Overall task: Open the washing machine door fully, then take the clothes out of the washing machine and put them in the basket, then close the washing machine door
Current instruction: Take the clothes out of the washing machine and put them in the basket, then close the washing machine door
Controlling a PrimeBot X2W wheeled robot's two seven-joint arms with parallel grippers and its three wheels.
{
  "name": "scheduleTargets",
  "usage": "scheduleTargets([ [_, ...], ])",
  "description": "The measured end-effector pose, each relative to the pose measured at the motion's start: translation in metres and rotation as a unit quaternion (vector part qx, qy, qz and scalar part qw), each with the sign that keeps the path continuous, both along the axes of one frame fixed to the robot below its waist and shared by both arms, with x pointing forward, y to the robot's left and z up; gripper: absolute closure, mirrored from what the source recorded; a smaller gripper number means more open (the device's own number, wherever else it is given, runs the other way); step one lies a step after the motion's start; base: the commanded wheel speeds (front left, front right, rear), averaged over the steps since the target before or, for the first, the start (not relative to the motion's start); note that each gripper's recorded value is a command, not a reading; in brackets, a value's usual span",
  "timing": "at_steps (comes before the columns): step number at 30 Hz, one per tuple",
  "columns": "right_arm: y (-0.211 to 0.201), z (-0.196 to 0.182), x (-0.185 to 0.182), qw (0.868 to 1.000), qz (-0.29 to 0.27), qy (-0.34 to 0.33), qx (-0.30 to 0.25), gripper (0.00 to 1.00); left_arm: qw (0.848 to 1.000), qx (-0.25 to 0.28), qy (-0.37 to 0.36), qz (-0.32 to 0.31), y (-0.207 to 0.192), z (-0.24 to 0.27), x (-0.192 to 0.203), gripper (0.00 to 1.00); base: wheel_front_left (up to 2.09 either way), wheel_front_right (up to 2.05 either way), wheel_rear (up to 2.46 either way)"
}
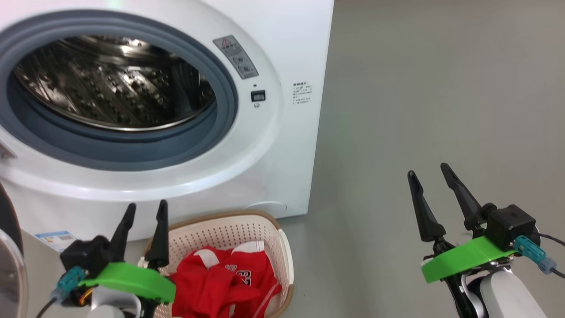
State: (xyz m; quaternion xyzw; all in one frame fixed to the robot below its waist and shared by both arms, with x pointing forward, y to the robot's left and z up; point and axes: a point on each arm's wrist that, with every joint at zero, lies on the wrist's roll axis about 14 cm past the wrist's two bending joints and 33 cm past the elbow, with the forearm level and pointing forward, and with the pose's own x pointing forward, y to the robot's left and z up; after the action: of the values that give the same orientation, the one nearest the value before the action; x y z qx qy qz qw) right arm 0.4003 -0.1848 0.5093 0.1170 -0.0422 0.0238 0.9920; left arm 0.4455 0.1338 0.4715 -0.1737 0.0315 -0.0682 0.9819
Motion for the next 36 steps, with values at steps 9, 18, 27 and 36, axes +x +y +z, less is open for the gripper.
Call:
scheduleTargets([
  [9, -0.009, 0.022, -0.017, 0.999, -0.014, -0.033, -0.005, 0.0, 0.996, 0.038, -0.077, 0.036, 0.027, 0.046, -0.019, 0.0, 0.0, 0.0, 0.0],
  [18, -0.014, 0.032, -0.029, 0.999, -0.02, -0.049, -0.007, 0.0, 0.992, 0.06, -0.097, 0.05, 0.037, 0.057, -0.042, 0.0, 0.0, 0.0, 0.0],
  [27, -0.017, 0.032, -0.035, 0.998, -0.023, -0.05, -0.009, 0.0, 0.992, 0.054, -0.097, 0.053, 0.039, 0.056, -0.053, 0.0, 0.0, 0.0, 0.0],
  [36, -0.016, 0.032, -0.035, 0.998, -0.023, -0.05, -0.009, 0.0, 0.992, 0.049, -0.108, 0.048, 0.036, 0.062, -0.053, 0.0, 0.0, 0.0, 0.0],
])
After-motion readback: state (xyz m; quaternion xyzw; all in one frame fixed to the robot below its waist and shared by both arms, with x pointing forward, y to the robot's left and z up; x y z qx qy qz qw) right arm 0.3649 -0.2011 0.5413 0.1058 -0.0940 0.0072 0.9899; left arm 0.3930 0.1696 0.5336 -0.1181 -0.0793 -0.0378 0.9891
